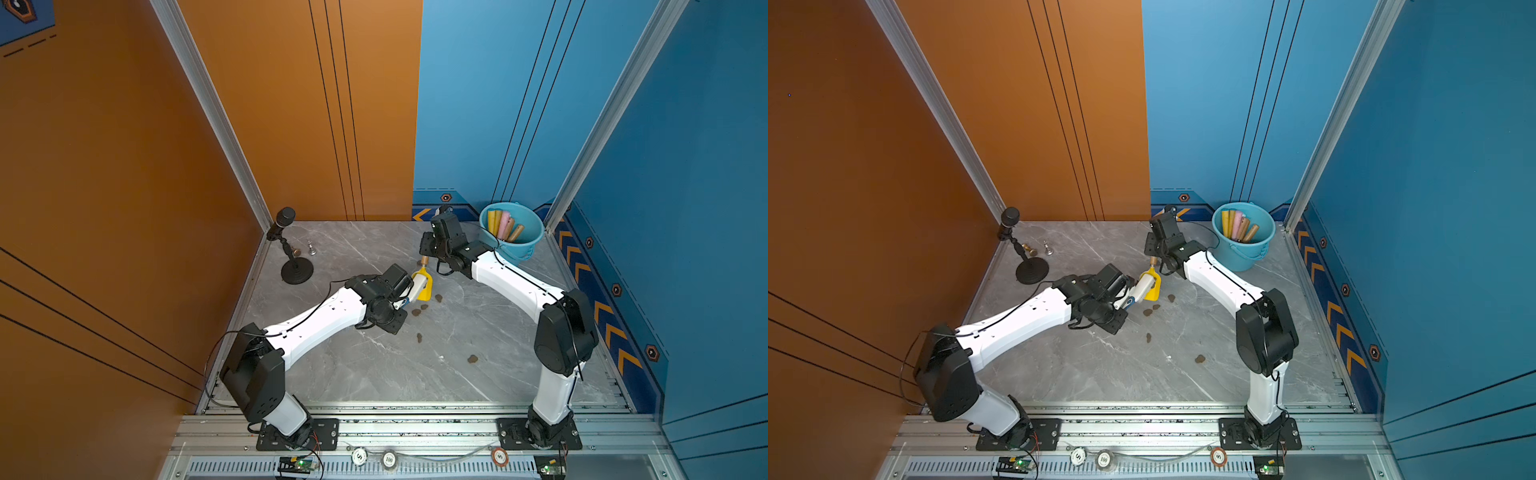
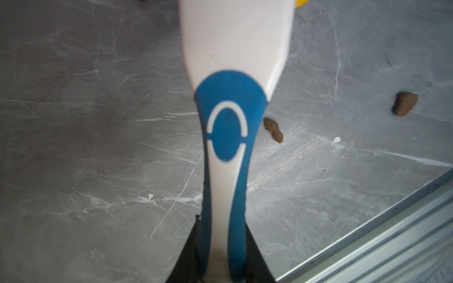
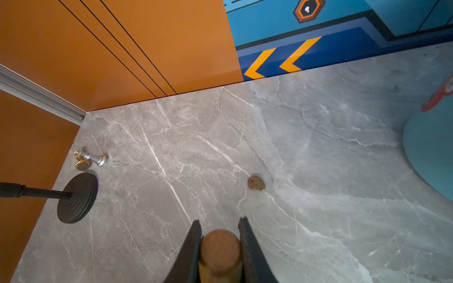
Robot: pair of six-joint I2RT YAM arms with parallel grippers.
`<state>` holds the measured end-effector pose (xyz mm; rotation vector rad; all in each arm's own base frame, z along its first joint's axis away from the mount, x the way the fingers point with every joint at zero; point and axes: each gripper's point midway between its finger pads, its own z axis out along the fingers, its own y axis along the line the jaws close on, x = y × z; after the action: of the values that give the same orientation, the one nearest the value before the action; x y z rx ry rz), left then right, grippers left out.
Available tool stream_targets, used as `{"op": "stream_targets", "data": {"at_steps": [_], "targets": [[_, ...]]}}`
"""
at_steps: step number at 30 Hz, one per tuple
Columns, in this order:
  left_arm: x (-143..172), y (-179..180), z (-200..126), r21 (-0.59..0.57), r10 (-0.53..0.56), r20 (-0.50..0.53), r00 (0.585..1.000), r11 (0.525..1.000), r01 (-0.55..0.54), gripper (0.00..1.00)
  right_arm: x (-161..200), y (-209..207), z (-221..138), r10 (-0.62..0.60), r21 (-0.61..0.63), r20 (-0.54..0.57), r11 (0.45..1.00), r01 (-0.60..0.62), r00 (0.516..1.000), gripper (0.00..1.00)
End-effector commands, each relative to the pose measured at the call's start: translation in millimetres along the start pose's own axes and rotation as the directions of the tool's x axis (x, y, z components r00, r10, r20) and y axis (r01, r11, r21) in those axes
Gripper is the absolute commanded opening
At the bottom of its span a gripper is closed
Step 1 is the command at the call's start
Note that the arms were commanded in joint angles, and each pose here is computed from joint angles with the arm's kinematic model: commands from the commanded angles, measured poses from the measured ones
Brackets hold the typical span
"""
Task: Brush the soil off the hand trowel and place it into the bucket
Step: Brush off the soil from the hand trowel.
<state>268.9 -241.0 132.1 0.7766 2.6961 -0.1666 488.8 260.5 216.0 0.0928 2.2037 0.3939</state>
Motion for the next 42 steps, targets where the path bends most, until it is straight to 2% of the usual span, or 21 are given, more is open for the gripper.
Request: {"op": "stream_targets", "data": {"at_steps": [1,5,8,16,22,30,37,42], "targets": [[-20.8,9.7,-8.1,-0.082,0.059,0.034,0.998,0.995,-0.056,0.0,-5.8,-4.8,-0.2,-0.065,0.035,-0.003,0.997,0.065,0.998,0.09],[-34.1,15.6,-5.7,-0.148,0.106,0.028,0.994,0.984,-0.101,0.0,-8.3,-5.6,0.3,-0.076,0.049,0.0,0.996,0.076,0.997,0.09],[-33.1,20.7,1.4,-0.192,0.15,-0.014,0.989,0.97,-0.15,0.0,-10.4,-6.9,-1.4,-0.076,0.058,0.007,0.995,0.075,0.997,0.09],[2.0,11.5,24.5,-0.225,0.235,-0.148,0.961,0.938,-0.264,0.0,-21.9,-8.6,-8.5,-0.102,0.093,0.053,0.991,0.097,0.993,0.08],[17.4,1.5,12.7,-0.208,0.229,-0.143,0.963,0.944,-0.256,0.0,-32.5,-11.4,-8.6,-0.116,0.124,0.096,0.987,0.103,0.989,0.08],[-13.1,19.0,-17.0,-0.241,0.236,-0.057,0.97,0.94,-0.243,0.0,-36.3,-9.3,-10.3,-0.122,0.129,0.109,0.986,0.107,0.987,0.08],[-32.2,35.7,5.7,-0.266,0.282,-0.101,0.954,0.917,-0.298,0.0,-37.3,-2.2,-13.1,-0.126,0.121,0.122,0.986,0.111,0.985,0.08],[-22.9,32.3,22.2,-0.256,0.293,-0.148,0.945,0.911,-0.323,0.0,-42.7,-0.4,-17.9,-0.123,0.116,0.137,0.987,0.108,0.983,0.08]]}}
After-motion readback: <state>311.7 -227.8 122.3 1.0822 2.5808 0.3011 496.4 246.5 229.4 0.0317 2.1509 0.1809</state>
